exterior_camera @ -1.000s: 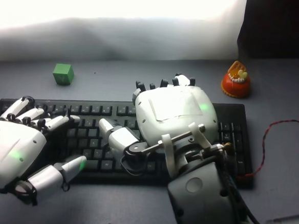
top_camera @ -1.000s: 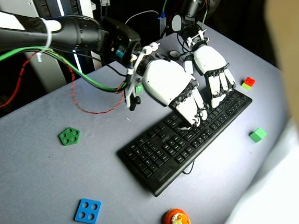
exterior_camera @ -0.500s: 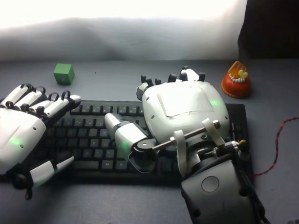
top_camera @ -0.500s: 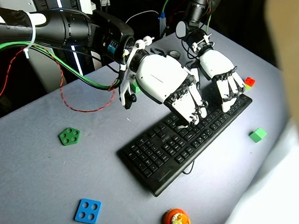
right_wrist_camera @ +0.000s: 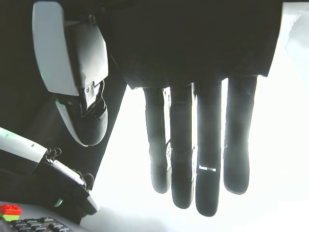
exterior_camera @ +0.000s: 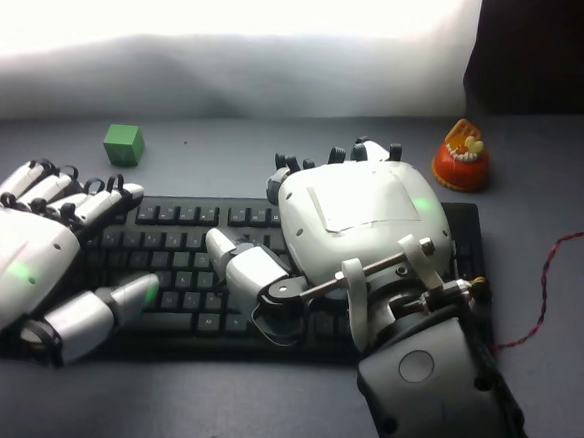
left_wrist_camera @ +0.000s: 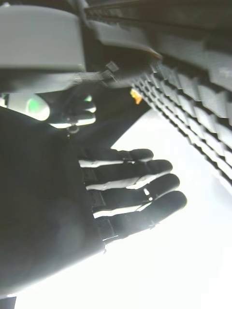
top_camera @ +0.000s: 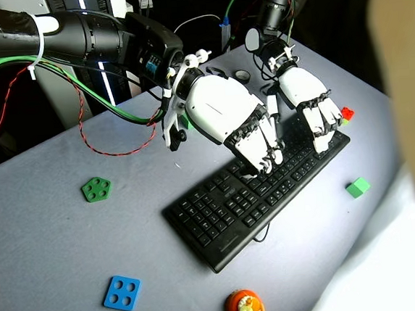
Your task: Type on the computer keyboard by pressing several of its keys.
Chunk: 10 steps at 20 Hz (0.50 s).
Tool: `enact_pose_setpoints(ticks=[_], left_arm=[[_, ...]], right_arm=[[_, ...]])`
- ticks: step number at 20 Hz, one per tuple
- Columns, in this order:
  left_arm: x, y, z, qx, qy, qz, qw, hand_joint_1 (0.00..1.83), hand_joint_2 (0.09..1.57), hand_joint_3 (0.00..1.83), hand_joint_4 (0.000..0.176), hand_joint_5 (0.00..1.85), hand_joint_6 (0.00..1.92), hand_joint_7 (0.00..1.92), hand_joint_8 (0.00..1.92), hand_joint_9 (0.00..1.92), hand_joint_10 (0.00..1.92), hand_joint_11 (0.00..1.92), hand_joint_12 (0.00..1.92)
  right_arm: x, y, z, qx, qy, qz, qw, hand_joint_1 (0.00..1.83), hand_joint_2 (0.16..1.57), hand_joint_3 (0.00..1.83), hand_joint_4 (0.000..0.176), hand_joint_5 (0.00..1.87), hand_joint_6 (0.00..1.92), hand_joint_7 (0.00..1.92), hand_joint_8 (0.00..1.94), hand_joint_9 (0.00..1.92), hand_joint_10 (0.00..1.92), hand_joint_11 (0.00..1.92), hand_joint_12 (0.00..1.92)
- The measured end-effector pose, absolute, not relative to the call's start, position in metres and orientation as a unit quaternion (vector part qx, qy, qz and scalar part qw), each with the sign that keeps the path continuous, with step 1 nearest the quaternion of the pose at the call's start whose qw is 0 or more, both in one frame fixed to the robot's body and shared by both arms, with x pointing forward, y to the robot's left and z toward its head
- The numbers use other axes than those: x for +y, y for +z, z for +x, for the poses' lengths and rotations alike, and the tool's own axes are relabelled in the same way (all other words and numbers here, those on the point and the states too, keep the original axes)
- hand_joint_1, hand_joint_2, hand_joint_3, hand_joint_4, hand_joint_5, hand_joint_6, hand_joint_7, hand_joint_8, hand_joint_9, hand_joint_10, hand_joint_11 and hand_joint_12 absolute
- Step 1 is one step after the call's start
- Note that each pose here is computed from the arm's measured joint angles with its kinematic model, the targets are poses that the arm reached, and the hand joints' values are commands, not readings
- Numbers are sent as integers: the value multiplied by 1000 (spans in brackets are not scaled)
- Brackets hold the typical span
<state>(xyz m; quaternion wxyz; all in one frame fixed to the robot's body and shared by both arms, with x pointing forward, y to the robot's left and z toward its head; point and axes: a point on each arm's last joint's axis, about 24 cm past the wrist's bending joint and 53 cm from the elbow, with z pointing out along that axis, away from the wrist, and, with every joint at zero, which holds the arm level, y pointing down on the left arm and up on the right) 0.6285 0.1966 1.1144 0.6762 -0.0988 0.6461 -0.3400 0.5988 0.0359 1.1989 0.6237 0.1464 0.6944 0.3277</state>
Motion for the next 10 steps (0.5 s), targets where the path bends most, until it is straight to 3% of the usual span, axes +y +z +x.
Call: enact_pose_setpoints(ticks=[9, 10], left_arm=[[226, 1143, 623, 648, -314, -85, 688, 0, 1369, 6, 0, 411, 217, 611, 84, 238, 1046, 0, 1725], [227, 1145, 623, 649, -314, -85, 688, 0, 1372, 2, 0, 472, 338, 689, 242, 302, 1117, 0, 1760]], right_arm=[[33, 1200, 597, 695, 328, 145, 624, 74, 1249, 1, 0, 727, 91, 844, 19, 649, 825, 310, 1643], [33, 1201, 596, 695, 328, 145, 624, 109, 1244, 0, 0, 851, 183, 982, 93, 674, 1008, 331, 1709]])
